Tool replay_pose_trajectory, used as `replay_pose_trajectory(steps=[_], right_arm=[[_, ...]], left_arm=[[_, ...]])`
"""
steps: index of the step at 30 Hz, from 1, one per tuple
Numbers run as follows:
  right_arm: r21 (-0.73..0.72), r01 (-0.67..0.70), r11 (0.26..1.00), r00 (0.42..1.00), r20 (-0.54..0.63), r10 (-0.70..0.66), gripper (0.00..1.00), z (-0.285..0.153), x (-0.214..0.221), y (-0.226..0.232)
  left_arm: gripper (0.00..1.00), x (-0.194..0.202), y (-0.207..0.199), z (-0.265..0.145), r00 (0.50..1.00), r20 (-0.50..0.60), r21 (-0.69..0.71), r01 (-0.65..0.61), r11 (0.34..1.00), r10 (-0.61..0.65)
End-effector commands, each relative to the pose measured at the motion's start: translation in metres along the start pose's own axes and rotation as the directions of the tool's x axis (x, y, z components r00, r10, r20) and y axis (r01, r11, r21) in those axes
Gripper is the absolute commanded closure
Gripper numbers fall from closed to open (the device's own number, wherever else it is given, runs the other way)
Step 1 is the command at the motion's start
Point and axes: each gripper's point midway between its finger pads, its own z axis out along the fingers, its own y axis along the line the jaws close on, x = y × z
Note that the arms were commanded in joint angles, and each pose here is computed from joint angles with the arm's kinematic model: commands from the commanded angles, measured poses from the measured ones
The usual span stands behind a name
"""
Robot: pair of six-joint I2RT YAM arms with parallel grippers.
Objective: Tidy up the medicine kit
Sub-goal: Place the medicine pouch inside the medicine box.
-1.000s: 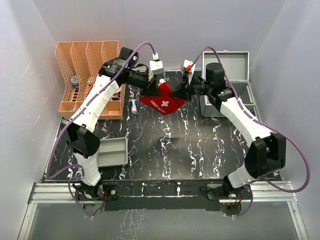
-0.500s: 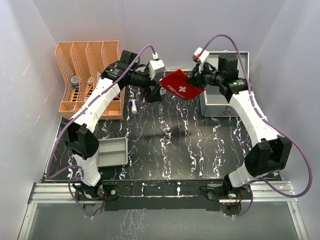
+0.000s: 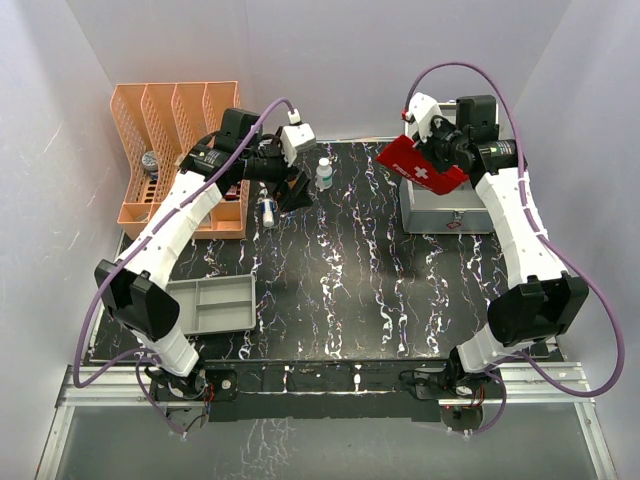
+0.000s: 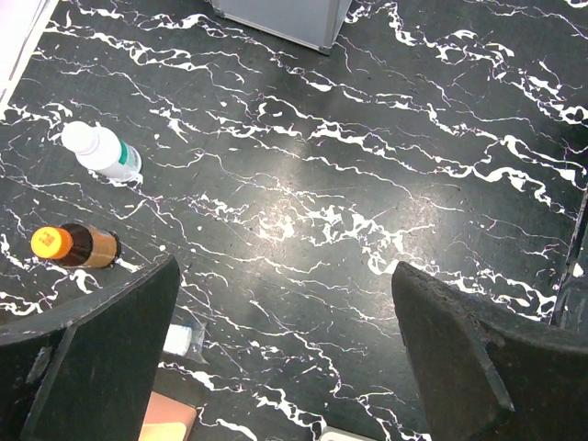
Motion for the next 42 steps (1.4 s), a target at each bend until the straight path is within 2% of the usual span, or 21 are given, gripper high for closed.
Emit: replay_pose_trajectory(steps=[1,7,14,21,28,42], right_arm=[[0.144,0.121,0.982,0.985,-0.139,-0.101,1.0,-0.026,0.015,-0.032],[0.217,0.198,0.956,0.961,-0.236,-0.145,1.0,-0.044,0.034,-0.054],[0.244,0.289,0.926,0.944,-0.231,-0.234,1.0,-0.053,0.044,-0.068],[0.137,0.337,0.932,0.929,-0.211,-0.304,1.0,-0.032,0.06,-0.05],[0.08,0.32,0.944,0.938,-0.166,-0.304,1.0,-0.005,0.062,-0.042],[0.035,0.377,0.926,0.896,-0.267,-0.355,1.0,0.012,0.09,-0.047]], left_arm=[[0.01,-0.009,-0.006,-0.013,0.999,0.034,-0.003,-0.01,1.0,0.01],[0.01,-0.009,-0.008,-0.013,0.999,0.039,0.009,-0.004,1.0,0.003],[0.01,-0.003,-0.016,-0.016,0.999,0.048,0.028,0.01,1.0,-0.011],[0.01,0.004,-0.023,-0.018,0.998,0.057,0.037,0.026,0.999,-0.029],[0.01,0.007,-0.027,-0.016,0.996,0.069,0.052,0.056,0.997,-0.06],[0.01,0.014,-0.023,-0.017,0.994,0.077,0.051,0.07,0.996,-0.074]])
